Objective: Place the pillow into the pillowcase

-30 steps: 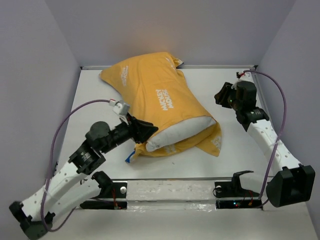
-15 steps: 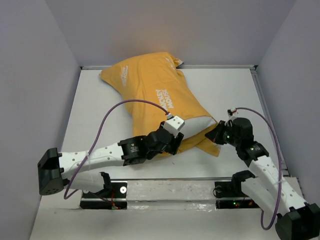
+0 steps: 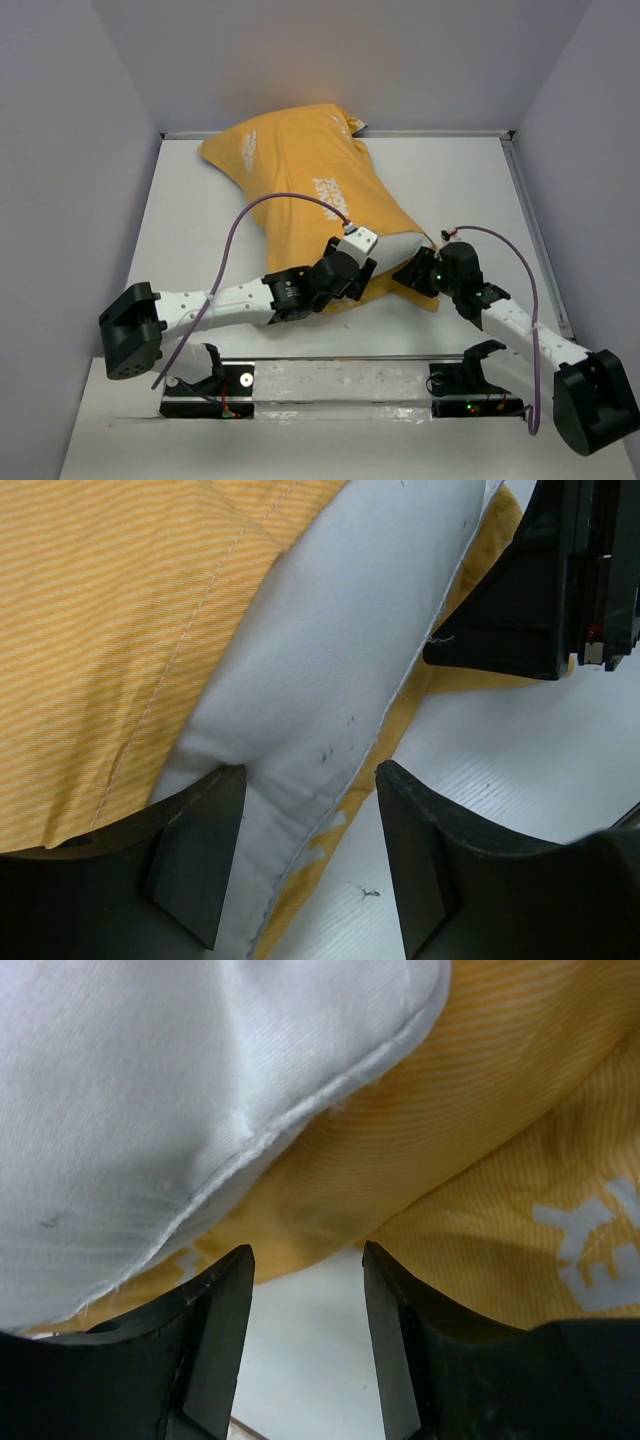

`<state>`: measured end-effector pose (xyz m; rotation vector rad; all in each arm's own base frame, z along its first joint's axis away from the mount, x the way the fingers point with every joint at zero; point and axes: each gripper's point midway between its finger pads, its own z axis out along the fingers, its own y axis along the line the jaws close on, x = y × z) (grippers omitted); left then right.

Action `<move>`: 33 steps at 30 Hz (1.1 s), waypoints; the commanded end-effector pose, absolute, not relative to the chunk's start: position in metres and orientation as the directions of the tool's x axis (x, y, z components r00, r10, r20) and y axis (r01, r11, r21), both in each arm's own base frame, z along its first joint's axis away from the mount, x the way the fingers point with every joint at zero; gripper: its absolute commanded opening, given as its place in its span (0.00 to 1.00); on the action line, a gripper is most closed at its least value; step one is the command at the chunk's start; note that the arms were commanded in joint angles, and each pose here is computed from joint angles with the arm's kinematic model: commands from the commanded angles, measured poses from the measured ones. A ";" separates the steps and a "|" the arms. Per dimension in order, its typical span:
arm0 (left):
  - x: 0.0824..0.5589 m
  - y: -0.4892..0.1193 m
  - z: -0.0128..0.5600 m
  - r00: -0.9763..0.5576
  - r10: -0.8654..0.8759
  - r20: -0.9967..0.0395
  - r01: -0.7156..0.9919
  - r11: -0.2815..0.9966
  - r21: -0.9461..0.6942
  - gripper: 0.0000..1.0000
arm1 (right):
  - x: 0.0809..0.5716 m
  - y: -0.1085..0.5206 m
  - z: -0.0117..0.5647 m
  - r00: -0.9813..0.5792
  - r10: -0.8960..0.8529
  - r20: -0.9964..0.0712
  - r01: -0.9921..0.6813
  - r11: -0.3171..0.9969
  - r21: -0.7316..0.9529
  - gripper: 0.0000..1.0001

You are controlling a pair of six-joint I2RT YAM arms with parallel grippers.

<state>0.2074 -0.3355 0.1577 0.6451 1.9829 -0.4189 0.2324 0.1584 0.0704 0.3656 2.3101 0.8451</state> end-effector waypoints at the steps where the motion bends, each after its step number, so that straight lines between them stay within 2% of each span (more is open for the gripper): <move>1: 0.227 -0.338 0.176 -0.358 0.174 -0.917 0.561 0.826 -0.062 0.67 | 0.269 0.155 0.090 -0.628 0.547 -0.554 0.042 0.734 0.677 0.46; 5: 0.228 -0.339 0.177 -0.392 0.108 -0.913 0.574 0.805 -0.151 0.64 | 0.280 0.153 0.085 -0.607 0.566 -0.558 0.068 0.736 0.673 0.43; 11: 0.231 -0.336 0.175 -0.406 0.097 -0.909 0.573 0.801 -0.170 0.62 | 0.290 0.150 0.072 -0.587 0.588 -0.556 0.105 0.737 0.668 0.42; 12: 0.232 -0.336 0.174 -0.408 0.101 -0.907 0.573 0.802 -0.169 0.62 | 0.290 0.151 0.069 -0.592 0.588 -0.551 0.109 0.736 0.668 0.38; 13: 0.233 -0.336 0.172 -0.409 0.104 -0.907 0.571 0.804 -0.165 0.62 | 0.291 0.152 0.070 -0.592 0.590 -0.549 0.107 0.733 0.672 0.18; 15: 0.234 -0.336 0.172 -0.408 0.105 -0.907 0.568 0.807 -0.163 0.62 | 0.290 0.152 0.072 -0.589 0.593 -0.548 0.104 0.729 0.677 0.00; 20: 0.254 -0.335 0.170 -0.413 0.068 -0.908 0.536 0.825 -0.182 0.61 | 0.271 0.156 0.085 -0.608 0.572 -0.551 0.059 0.724 0.687 0.00; 24: 0.294 -0.325 0.173 -0.398 0.015 -0.917 0.466 0.865 -0.187 0.61 | 0.230 0.156 0.084 -0.689 0.516 -0.509 0.051 0.735 0.676 0.00; 29: 0.339 -0.316 0.166 -0.373 -0.018 -0.928 0.398 0.900 -0.178 0.61 | 0.180 0.160 0.112 -0.776 0.438 -0.453 -0.016 0.705 0.709 0.00; 33: 0.368 -0.316 0.159 -0.374 -0.030 -0.927 0.370 0.912 -0.179 0.61 | 0.155 0.160 0.137 -0.821 0.338 -0.460 -0.091 0.718 0.690 0.00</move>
